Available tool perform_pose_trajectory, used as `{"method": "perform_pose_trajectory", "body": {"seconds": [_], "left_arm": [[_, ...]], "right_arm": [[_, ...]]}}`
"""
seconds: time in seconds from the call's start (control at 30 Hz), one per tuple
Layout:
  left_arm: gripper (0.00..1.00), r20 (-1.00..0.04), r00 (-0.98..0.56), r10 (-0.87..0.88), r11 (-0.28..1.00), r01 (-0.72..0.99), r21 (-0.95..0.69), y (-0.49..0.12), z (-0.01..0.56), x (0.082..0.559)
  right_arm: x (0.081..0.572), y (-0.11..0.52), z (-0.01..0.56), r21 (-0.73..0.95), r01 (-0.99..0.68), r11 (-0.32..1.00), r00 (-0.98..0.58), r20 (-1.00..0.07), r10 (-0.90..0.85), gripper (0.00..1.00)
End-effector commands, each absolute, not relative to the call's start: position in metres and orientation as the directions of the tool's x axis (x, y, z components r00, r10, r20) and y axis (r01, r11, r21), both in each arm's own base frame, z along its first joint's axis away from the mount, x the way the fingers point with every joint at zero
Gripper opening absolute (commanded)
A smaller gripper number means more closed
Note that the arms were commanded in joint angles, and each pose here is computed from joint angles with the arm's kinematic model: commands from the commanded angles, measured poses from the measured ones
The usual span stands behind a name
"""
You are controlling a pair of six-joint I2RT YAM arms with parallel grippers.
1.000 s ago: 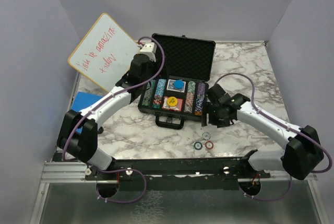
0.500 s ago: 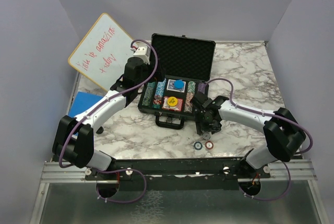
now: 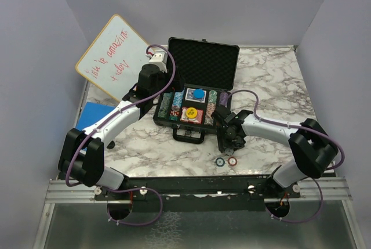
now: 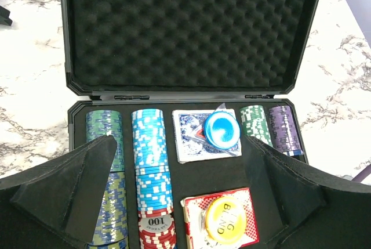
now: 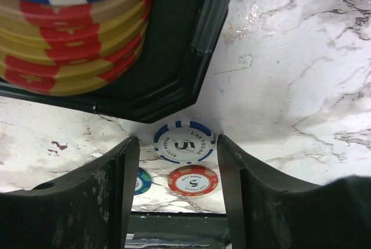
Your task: Pack up texas hold em set
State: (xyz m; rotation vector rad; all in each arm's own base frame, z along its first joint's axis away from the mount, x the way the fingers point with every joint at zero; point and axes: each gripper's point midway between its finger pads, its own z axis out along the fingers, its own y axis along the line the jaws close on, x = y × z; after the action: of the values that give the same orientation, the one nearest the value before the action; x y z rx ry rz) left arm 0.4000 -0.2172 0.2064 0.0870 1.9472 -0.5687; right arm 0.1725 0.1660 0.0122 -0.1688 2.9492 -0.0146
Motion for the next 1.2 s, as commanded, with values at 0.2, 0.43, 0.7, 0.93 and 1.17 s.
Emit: {"method": "perform_pose_trajectory", "body": {"seconds": [0.2,0.43,0.7,0.93,1.17], "left_arm": [[0.99,-0.870,-0.449,-0.203,0.864,0.335,-0.375,-0.224,0.210,0.397],[0.99,-0.862,-0.463,-0.204,0.855,0.344,-0.387,-0.227,0.208,0.395],[0.99,-0.864,-0.463,-0.198,0.846,0.364,-0.389,-0.229,0.207,0.392],[0.99,-0.858,-0.472,-0.201,0.839,0.370,-0.400,-0.231,0.202,0.389],[0.99,-0.854,-0.474,-0.213,0.816,0.394,-0.422,-0.236,0.200,0.384]], "right_arm": [[0.167,0.151,-0.019,-0.049,-0.071,0.996,-0.976,-0.204,-0.079,0.51],[0.174,0.139,-0.012,-0.119,-0.032,0.992,-0.972,-0.227,-0.059,0.45],[0.187,0.141,0.022,-0.087,-0.010,0.996,-0.956,-0.290,-0.035,0.43],[0.200,0.144,0.046,-0.021,0.001,1.000,-0.944,-0.330,-0.006,0.44],[0.213,0.153,0.079,0.080,0.004,0.997,-0.924,-0.381,0.034,0.44]]}}
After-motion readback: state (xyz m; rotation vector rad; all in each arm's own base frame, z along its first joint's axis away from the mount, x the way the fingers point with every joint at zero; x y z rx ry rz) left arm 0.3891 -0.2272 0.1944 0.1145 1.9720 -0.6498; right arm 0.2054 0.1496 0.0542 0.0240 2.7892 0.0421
